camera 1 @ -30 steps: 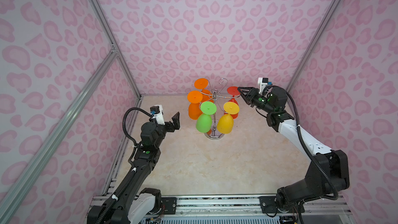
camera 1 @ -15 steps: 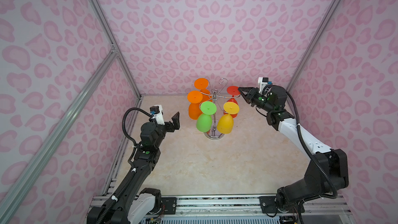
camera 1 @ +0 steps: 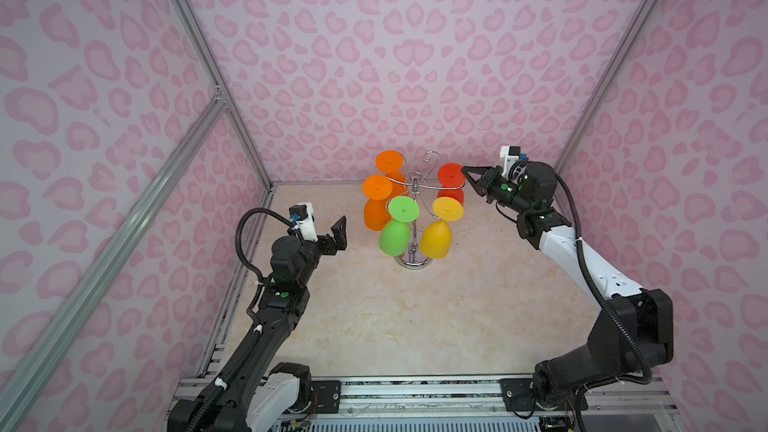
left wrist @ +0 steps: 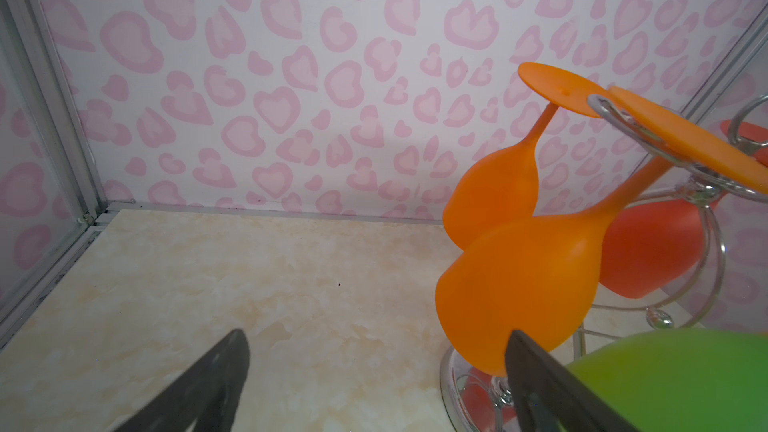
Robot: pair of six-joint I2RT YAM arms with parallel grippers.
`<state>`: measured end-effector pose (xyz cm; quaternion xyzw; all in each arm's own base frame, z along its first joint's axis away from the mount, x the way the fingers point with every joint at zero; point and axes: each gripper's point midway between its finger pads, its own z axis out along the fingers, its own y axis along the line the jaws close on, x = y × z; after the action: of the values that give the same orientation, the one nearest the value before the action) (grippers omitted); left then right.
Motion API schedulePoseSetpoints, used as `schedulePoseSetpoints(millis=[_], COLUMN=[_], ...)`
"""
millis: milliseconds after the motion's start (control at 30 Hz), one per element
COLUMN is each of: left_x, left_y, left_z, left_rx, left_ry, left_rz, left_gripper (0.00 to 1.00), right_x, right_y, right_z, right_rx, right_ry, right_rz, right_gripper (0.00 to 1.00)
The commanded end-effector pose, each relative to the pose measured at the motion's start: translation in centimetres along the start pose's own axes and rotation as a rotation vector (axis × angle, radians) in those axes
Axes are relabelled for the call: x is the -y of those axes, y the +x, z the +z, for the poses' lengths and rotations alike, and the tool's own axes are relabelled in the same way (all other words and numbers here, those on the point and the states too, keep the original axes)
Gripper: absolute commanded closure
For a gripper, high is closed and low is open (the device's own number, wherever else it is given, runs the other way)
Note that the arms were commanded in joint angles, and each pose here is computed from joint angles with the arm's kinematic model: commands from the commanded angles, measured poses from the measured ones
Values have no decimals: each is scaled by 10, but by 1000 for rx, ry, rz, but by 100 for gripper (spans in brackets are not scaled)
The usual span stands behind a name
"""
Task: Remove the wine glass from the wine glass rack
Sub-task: 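Close the right gripper on the red glass's foot at the rack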
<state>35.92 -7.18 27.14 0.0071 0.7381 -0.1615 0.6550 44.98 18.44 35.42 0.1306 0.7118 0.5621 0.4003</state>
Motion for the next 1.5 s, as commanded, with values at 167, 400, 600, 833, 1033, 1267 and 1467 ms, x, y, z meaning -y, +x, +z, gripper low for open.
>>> schedulePoseSetpoints(millis=[167, 400, 600, 833, 1033, 1267, 1467], left_x=[0, 0, 0, 0, 0, 0, 0], left_y=[0, -1, 0, 0, -1, 0, 2], left_z=[0, 0, 2, 2, 2, 3, 3], left_rx=[4, 3, -2, -2, -2, -6, -9], left_ry=[0, 1, 2, 1, 2, 0, 0], left_rz=[11, 13, 11, 13, 15, 17, 15], left_gripper=[2, 3, 3, 3, 3, 3, 3], right_x=[2, -10, -19, -21, -20, -20, -26], right_y=[0, -4, -6, -10, -12, -3, 5], right_z=[1, -4, -8, -14, -22, -27, -27], right_rx=[-22, -20, -17, -2, 12, -8, -26], right_ry=[-16, -53, -79, -107, -107, -111, -126], right_rz=[41, 82, 97, 115, 112, 121, 119], right_gripper=[100, 100, 100, 100, 100, 100, 100])
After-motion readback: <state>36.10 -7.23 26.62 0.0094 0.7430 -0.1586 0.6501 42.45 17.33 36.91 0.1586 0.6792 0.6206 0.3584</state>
